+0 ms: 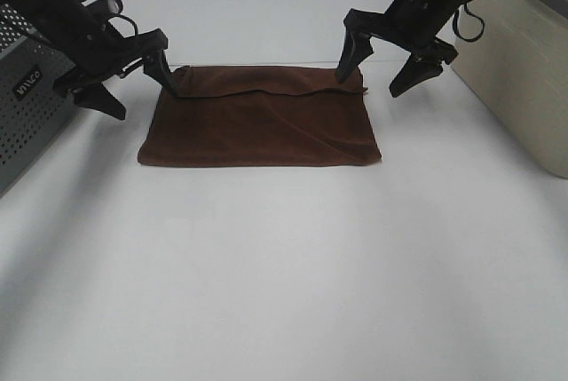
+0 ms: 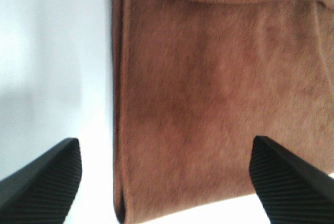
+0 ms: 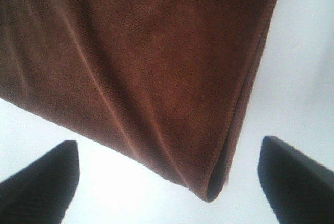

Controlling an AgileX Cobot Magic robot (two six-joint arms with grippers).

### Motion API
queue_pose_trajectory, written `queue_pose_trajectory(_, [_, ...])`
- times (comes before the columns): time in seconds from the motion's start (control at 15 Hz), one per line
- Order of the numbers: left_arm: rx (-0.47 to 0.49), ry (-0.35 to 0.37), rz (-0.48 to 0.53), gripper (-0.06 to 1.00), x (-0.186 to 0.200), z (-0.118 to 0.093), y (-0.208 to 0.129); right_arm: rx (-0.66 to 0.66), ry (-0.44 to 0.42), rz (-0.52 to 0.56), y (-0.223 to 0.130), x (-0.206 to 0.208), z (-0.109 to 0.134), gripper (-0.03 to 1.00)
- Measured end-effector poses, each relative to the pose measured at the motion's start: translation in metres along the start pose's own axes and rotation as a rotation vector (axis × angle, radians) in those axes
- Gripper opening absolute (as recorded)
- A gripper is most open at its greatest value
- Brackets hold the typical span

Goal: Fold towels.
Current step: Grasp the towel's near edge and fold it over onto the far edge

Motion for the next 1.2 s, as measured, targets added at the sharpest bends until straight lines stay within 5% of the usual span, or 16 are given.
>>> queue_pose_trajectory(0.33, [0.039,0.060,-0.022,0.76,0.017,0.020,-0.048,-0.068,0.036,0.140,-0.047,-0.018,-0.001,0.87])
queue_pose_trajectory(0.8, [-0.073,0.066,-0.089,0.75,0.003,0.005,-0.052,-0.073,0.034,0.063,-0.055,-0.032,-0.006,0.87])
queue_pose_trajectory(1.2, [-0.043,0.077,-0.082,0.75,-0.032,0.016,-0.056,-0.049,0.018,0.060,-0.053,-0.054,-0.018,0.87])
Point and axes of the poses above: a point on each arm's last joint axis where the gripper is mounted, x pointing back along that axis away from the gripper, z along the wrist's bending axis when the last joint is at zero, y = z × x, the point moved 6 cm from there along -x, pointing out along that axis toward the gripper, and after that the axes turned 1 degree about x, right-handed, at the moved point
